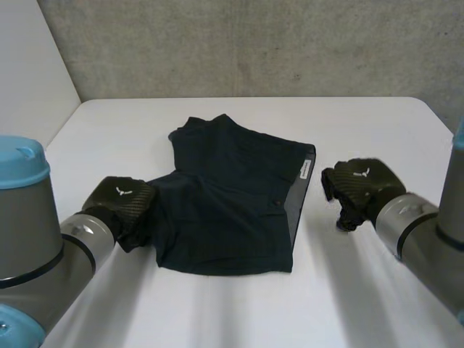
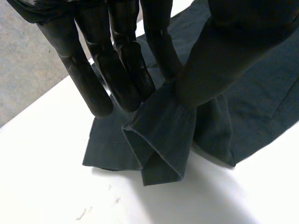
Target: Fold the shorts.
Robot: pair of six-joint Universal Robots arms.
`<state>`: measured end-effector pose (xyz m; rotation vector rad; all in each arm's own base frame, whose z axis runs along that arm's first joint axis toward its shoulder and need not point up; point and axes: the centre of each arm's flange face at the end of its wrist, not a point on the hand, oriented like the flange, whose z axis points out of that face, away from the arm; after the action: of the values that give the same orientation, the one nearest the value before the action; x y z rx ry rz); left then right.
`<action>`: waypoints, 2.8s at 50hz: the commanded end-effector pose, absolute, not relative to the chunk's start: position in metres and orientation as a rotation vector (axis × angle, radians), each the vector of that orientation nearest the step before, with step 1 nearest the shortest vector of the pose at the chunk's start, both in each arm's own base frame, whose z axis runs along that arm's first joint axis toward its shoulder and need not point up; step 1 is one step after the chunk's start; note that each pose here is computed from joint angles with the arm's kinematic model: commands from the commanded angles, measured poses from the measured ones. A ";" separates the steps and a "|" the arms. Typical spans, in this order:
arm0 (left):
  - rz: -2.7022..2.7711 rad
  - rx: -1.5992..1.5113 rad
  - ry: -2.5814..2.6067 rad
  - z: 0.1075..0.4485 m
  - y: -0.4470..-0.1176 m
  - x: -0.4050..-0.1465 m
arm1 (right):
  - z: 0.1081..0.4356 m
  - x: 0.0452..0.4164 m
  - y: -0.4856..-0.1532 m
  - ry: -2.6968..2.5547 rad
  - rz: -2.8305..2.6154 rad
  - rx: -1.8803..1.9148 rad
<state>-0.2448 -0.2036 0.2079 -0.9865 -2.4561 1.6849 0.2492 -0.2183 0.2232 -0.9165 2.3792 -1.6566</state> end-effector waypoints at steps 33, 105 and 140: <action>1.948 -0.838 -2.341 0.248 -0.227 -0.236 | 0.122 0.320 -0.184 2.063 -1.599 -1.119; 1.671 -1.056 -2.387 0.182 -0.265 -0.274 | 0.176 0.289 -0.236 2.349 -1.566 -1.452; 2.584 -0.445 -1.804 0.350 -0.311 -0.261 | 0.330 0.325 -0.287 1.621 -2.520 -1.000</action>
<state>-0.2723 -0.3180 0.4323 -0.3032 -1.4540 2.7806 0.3262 -0.2922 0.3907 -0.8120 1.3767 -2.7332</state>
